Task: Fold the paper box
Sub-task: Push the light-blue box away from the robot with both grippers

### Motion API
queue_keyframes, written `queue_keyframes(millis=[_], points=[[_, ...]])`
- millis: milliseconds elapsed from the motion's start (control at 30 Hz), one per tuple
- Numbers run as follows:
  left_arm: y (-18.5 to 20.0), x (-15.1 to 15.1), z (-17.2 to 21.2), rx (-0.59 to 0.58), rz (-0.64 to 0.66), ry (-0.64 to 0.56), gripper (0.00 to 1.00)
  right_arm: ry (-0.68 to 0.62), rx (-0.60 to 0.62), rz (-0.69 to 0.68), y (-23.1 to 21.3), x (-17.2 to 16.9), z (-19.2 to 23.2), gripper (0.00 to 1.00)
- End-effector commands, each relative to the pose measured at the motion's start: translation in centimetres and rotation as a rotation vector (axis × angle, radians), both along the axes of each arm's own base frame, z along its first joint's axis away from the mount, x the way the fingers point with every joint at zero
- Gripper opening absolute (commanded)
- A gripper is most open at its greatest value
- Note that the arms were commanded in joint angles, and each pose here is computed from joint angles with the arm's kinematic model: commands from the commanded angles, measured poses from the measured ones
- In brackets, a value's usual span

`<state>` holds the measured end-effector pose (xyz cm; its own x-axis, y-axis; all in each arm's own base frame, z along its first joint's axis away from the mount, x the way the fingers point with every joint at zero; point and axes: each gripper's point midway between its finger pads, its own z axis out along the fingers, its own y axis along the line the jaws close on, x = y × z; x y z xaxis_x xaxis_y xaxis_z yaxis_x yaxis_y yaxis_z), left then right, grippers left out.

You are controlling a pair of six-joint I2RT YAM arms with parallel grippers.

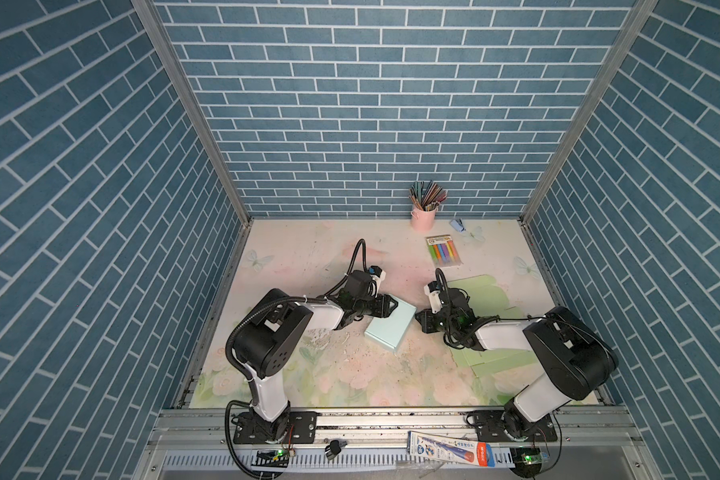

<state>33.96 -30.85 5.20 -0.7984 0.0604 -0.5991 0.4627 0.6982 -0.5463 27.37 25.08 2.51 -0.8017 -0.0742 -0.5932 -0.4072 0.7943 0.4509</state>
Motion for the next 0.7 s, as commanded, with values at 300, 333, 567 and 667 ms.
queue_keyframes(millis=[300, 333, 567, 667], points=[[7.2, -0.7, 4.8, 0.181, 0.211, -0.142, 0.73, -0.032, -0.016, 0.099, -0.5, -3.0, 4.6, 0.52], [7.7, -1.8, 5.0, 0.186, 0.221, -0.143, 0.74, -0.044, -0.01, 0.117, -0.2, -2.8, 5.2, 0.54], [8.9, -10.4, 5.1, 0.116, 0.27, -0.069, 0.76, -0.033, 0.003, 0.203, 2.0, 0.0, 7.0, 0.61], [8.7, -12.4, 5.0, 0.064, 0.282, -0.032, 0.77, -0.01, -0.007, 0.224, 2.6, 1.2, 6.5, 0.62]])
